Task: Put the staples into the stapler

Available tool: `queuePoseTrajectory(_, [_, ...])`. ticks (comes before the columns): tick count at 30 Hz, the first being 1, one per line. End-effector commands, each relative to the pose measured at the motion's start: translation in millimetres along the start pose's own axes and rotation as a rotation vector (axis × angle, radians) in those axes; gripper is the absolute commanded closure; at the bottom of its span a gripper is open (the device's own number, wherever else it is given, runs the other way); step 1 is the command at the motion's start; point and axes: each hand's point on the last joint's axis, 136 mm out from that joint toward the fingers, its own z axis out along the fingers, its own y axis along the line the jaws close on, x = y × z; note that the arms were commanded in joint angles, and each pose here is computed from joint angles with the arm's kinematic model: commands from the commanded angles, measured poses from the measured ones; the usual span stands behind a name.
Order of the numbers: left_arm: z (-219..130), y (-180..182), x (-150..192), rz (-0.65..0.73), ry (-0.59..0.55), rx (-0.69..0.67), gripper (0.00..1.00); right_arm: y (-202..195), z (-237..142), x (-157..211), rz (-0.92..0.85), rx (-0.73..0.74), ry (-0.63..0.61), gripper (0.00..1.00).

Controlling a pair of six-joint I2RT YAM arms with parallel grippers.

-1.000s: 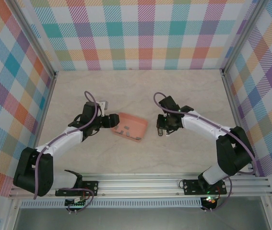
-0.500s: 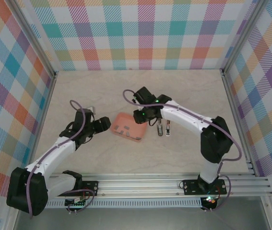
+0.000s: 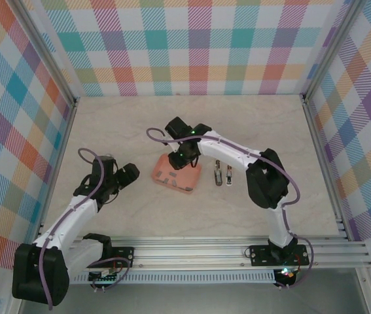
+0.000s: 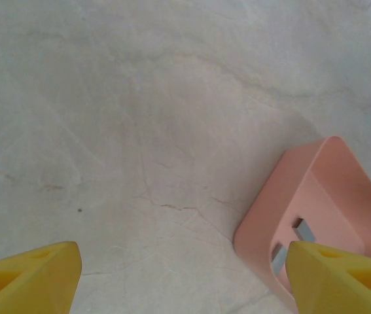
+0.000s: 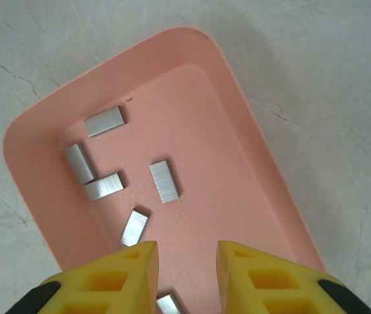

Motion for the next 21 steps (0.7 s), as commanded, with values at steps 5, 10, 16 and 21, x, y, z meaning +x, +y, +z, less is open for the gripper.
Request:
queuePoseTrajectory(5, [0,14,4,-0.065,-0.003,-0.037,0.18,18,22,4,-0.091,-0.021,0.068,0.71])
queuePoseTrajectory(10, [-1,15,3,-0.068,-0.010,-0.041,0.18,21,35,3,-0.092,-0.032,0.081,0.69])
queuePoseTrajectory(16, [-4,16,4,-0.074,-0.017,-0.037,0.18,23,48,5,-0.104,-0.032,0.104,0.69])
queuePoseTrajectory(21, [-6,16,4,-0.074,-0.027,-0.032,0.18,20,59,3,-0.102,-0.016,0.112,0.69])
